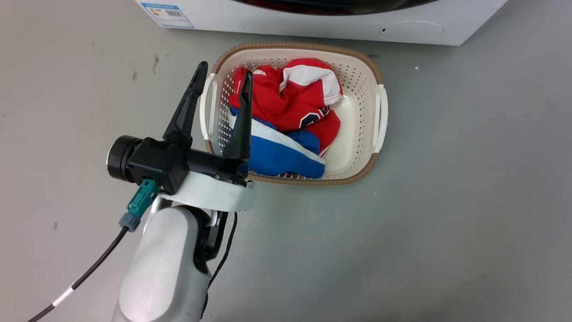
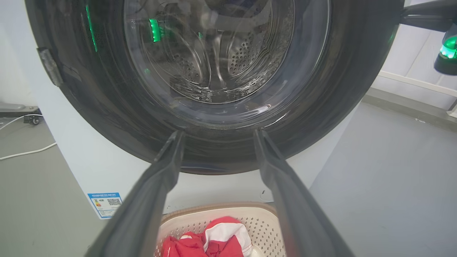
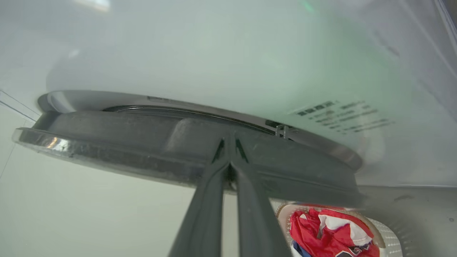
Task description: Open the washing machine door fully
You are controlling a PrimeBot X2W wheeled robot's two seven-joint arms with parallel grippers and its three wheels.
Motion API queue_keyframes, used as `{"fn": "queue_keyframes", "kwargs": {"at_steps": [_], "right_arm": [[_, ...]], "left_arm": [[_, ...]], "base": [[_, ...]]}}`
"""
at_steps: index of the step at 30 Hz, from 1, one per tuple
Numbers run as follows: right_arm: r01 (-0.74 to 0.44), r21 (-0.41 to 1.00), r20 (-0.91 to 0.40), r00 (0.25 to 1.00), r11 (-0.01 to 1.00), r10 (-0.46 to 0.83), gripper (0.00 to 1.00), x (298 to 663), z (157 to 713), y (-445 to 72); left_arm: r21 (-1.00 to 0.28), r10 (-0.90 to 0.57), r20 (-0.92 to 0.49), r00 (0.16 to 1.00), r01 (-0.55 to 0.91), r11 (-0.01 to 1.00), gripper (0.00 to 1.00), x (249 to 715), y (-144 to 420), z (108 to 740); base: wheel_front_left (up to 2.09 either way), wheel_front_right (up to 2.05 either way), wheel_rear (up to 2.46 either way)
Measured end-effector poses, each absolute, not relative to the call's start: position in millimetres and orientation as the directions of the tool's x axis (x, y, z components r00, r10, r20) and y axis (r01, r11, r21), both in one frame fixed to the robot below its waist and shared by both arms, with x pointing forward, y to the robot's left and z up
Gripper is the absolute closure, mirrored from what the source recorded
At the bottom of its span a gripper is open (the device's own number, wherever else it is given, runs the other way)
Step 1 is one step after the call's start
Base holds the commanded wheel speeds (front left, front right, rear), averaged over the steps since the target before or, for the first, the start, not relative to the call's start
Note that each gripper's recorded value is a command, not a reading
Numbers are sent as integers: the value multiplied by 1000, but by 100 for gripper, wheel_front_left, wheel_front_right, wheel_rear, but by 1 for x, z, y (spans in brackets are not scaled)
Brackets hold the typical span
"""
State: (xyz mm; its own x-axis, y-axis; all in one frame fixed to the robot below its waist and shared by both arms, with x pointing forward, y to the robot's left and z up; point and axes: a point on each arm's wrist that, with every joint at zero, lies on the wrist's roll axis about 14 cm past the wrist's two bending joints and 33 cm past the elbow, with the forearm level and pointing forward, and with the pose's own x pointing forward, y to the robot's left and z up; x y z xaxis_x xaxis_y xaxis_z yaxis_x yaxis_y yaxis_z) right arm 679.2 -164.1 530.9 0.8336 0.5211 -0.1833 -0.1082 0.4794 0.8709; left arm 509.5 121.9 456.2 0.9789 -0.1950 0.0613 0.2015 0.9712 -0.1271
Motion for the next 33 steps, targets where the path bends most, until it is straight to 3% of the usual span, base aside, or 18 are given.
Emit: {"fn": "queue_keyframes", "kwargs": {"at_steps": [15,33], "right_arm": [[-151,857,-191,795,492,576,100,692,531,-143],[-216,821,-286,645,528,709,100,612,526,-125]], "left_arm": [[-128,-189,42,981,193,973,0,515,123,444],[-128,-189,81,979,198,972,0,502,124,472]], "base": [[0,0,0],[0,0,0]]}}
